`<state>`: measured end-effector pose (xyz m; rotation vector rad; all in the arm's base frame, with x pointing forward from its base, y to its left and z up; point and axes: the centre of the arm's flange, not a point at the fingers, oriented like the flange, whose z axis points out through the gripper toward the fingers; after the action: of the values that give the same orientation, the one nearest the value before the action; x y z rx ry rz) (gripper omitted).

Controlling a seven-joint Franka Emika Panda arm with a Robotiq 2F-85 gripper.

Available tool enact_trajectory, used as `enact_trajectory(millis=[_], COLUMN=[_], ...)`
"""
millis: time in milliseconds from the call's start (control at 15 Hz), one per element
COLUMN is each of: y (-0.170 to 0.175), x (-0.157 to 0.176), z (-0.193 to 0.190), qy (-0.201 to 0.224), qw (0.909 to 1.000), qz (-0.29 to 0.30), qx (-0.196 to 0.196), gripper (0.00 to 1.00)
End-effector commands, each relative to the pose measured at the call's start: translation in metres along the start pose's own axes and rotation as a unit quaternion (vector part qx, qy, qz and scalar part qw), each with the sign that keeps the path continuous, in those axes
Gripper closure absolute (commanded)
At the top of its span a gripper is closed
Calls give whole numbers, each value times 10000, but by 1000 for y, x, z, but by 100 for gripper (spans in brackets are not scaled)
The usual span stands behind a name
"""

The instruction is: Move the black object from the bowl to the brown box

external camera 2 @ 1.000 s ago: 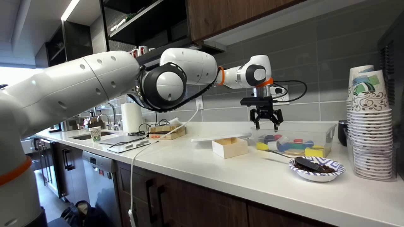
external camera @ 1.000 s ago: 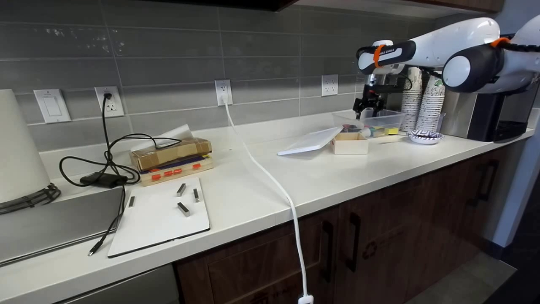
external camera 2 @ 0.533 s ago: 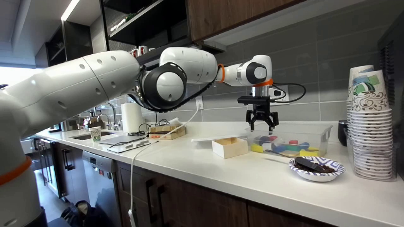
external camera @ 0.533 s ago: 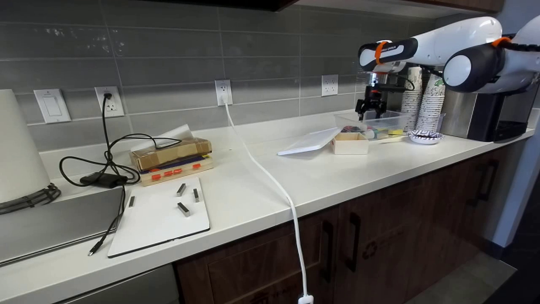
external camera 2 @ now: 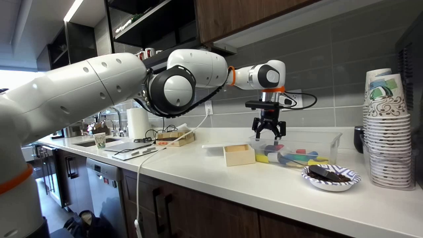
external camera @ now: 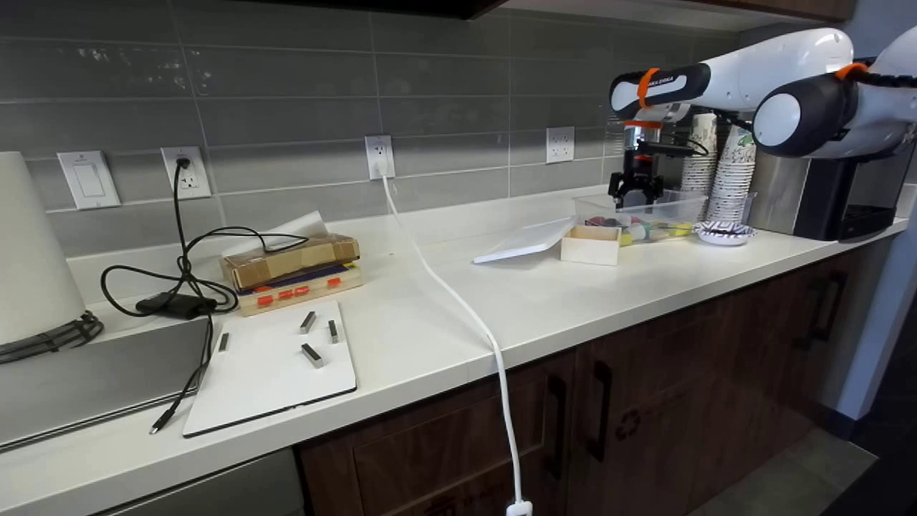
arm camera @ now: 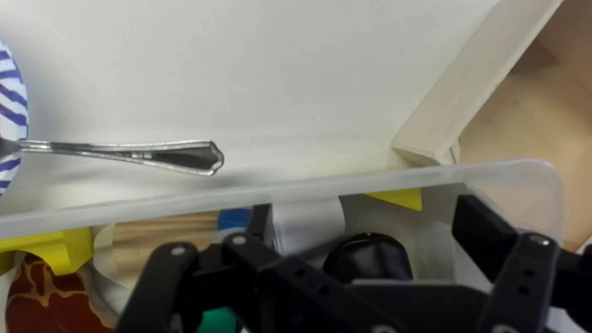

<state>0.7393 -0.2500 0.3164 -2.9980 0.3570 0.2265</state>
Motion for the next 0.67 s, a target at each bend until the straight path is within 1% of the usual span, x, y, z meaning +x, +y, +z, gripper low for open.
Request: enact_trajectory(millis=[0, 133, 200, 267, 400, 600], y=[4, 4, 7, 10, 7, 8], x=[68, 66, 67, 67, 66, 65], z=[-27, -26, -18, -15, -18, -18], qy=[-231, -313, -235, -233, -291, -135], qw=[9993, 9988, 9995, 9995, 9992, 9995], qz=[167, 227, 194, 208, 257, 273], qx=[254, 286, 127, 60, 55, 32], gripper=[0, 0, 0, 0, 0, 0])
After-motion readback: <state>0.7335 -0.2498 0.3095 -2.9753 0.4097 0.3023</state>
